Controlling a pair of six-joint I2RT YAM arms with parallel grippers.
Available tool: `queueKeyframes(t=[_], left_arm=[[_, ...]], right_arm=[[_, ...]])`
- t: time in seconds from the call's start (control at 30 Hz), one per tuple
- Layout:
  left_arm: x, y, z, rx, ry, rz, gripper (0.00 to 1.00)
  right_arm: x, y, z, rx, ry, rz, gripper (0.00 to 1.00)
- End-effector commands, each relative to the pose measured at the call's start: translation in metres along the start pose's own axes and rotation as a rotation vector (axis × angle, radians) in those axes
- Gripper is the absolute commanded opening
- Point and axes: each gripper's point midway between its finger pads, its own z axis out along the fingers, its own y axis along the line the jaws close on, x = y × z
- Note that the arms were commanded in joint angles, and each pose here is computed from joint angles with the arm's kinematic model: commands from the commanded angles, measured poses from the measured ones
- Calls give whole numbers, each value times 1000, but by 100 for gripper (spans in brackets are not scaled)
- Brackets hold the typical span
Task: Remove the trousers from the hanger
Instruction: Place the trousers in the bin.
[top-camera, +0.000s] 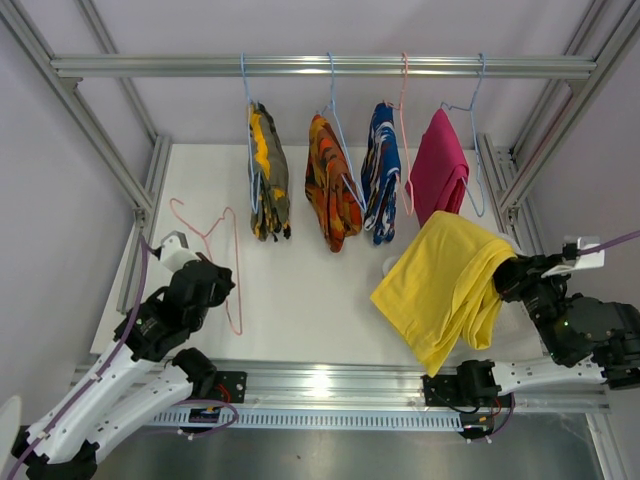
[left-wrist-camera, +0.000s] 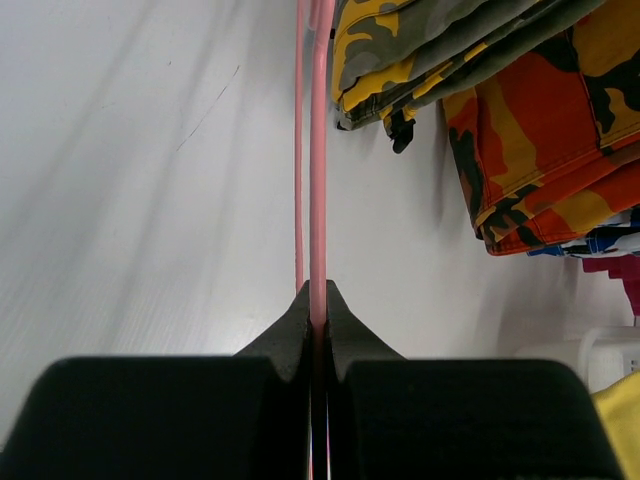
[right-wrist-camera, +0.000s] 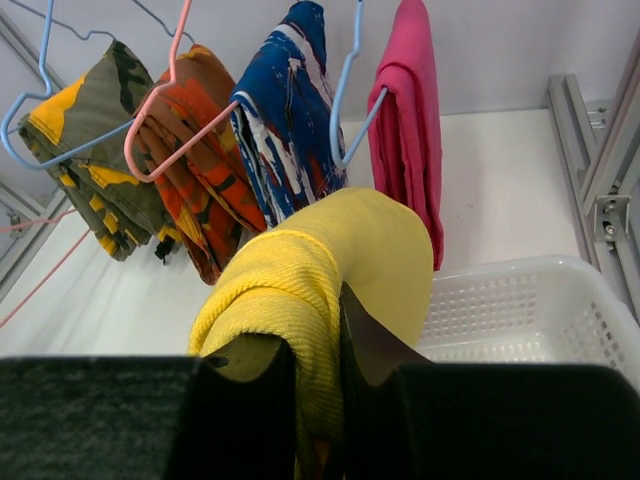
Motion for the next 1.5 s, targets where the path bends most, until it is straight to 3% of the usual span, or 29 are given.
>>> queueKeyframes(t=[0.0,0.3,0.37,0.4,0.47,0.77,1.03,1.37,1.4,1.43,1.47], left_arm=[[-11,-16,-5,55,-17,-17,0],[-13,-13,-7,54,-30,-21,0],[-12,-14,-6,56,-27,-23,1],[-12,-15,-6,57,-25,-23,0],[-10,-16,-5,60,-18,-25,1],[-7,-12,-5,60,-14,-20,0],[0,-17,-2,78,14,-24,0],[11,-15,3,82,36,-18,1],[10,-16,3,86,33,-21,0],[11,-15,3,85,36,-19,1],[11,-15,2,91,35,-21,1]], right_arm=[[-39,-65,-6,287,-129,210,0],[-52,-57,-7,159,-99,356,0],[-55,-47,-7,104,-71,310,0],[-66,-38,-8,77,-76,376,0],[-70,-24,-8,-2,-81,281,0],[-96,-53,-23,108,-150,268,0],[-80,-104,-42,180,-160,326,0],[-40,-122,-42,242,-108,293,0],[-34,-121,-41,236,-94,271,4],[-28,-117,-39,219,-79,270,15],[-22,-110,-36,206,-66,282,16]])
